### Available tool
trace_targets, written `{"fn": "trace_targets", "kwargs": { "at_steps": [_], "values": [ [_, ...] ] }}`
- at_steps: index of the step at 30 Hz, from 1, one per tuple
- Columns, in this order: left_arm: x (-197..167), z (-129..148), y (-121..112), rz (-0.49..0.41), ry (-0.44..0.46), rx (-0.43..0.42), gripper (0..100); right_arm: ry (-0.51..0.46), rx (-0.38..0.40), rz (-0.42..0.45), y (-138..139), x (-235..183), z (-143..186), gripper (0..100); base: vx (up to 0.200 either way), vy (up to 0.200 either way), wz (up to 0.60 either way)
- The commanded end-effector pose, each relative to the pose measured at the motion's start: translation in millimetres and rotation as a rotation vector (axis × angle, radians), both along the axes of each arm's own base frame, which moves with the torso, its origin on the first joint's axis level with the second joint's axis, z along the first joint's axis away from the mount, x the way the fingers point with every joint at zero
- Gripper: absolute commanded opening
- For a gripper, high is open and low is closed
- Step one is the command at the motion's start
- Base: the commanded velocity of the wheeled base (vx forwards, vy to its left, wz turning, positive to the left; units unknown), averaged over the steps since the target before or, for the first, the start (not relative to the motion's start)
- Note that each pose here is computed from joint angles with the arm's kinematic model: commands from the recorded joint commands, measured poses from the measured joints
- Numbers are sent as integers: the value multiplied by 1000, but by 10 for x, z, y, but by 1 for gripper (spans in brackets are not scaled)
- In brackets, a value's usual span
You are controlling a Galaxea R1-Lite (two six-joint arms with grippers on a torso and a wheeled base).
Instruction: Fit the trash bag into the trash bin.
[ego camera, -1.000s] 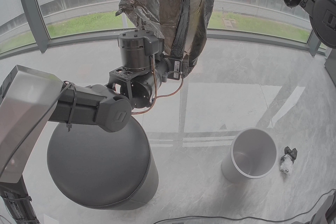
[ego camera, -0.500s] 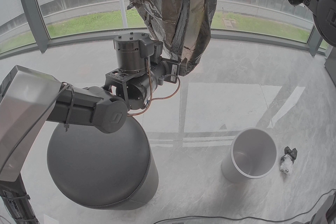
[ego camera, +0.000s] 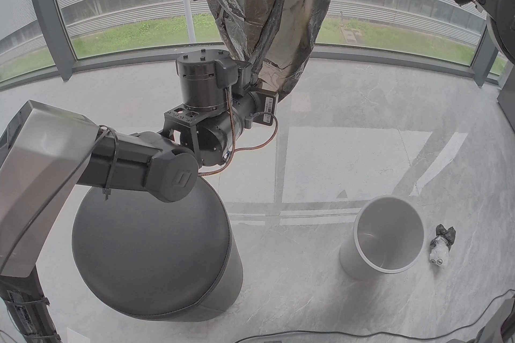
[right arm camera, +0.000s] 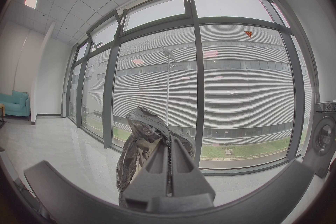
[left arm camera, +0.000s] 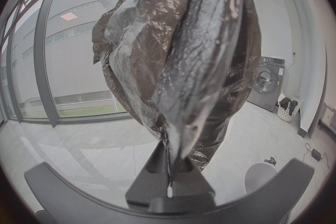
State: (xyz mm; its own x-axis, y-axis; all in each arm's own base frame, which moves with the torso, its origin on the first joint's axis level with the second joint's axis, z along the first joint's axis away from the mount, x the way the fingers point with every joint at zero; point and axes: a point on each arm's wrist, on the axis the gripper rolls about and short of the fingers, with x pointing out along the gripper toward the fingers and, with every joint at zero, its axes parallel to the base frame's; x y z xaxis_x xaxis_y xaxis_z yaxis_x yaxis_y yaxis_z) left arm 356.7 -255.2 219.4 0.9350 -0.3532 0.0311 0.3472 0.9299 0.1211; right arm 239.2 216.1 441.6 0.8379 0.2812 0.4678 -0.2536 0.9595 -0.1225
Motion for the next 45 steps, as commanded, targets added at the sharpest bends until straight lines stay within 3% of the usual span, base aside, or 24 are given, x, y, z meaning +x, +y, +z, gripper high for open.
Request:
{"fn": "trace_targets", "kwargs": {
  "at_steps": [1, 6, 10, 14, 16, 17, 19, 23, 27, 31, 33, 40, 45],
  "values": [
    [23, 11, 24, 8, -4, -3, 0, -5, 5, 1, -23, -32, 23, 0, 0, 0, 0],
    [-22, 141, 139, -1, -25, -14, 0, -2, 0, -9, -100, -70, 34, 0, 0, 0, 0],
    [-188, 227, 223, -40, -27, 2, 0, 51, -49, -36, -242, -102, -69, 0, 0, 0, 0],
    [-589, 202, 333, -194, 19, 69, 0, 178, -152, -70, -482, -219, -273, 0, 0, 0, 0],
    [-627, 193, 346, -205, 28, 76, 0, 188, -159, -73, -502, -231, -289, 0, 0, 0, 0],
    [-966, 80, 473, -289, 123, 141, 0, 270, -209, -95, -653, -303, -446, 0, 0, 0, 0],
    [-1263, -18, 574, -362, 210, 191, 0, 337, -219, -94, -736, -374, -587, 0, 0, 0, 0],
    [-1600, -156, 763, -465, 322, 234, 0, 449, -200, -85, -823, -440, -879, 0, 0, 0, 0],
    [-1655, -192, 838, -492, 340, 230, 0, 568, -223, -80, -912, -567, -1189, 0, 0, 0, 0],
    [-1690, -174, 842, -580, 348, 201, 0, 629, -258, -81, -993, -687, -1367, 0, 0, 0, 0],
    [-1707, -142, 833, -664, 336, 182, 0, 656, -283, -78, -1030, -756, -1484, 0, 0, 0, 0],
    [-1676, -203, 922, -629, 412, 104, 0, 674, -322, -30, -1009, -896, -1610, 0, 0, 0, 0],
    [-1726, -340, 959, -617, 481, 98, 0, 696, -357, 0, -942, -925, -1710, 0, 0, -40, 0]
  ]
}}
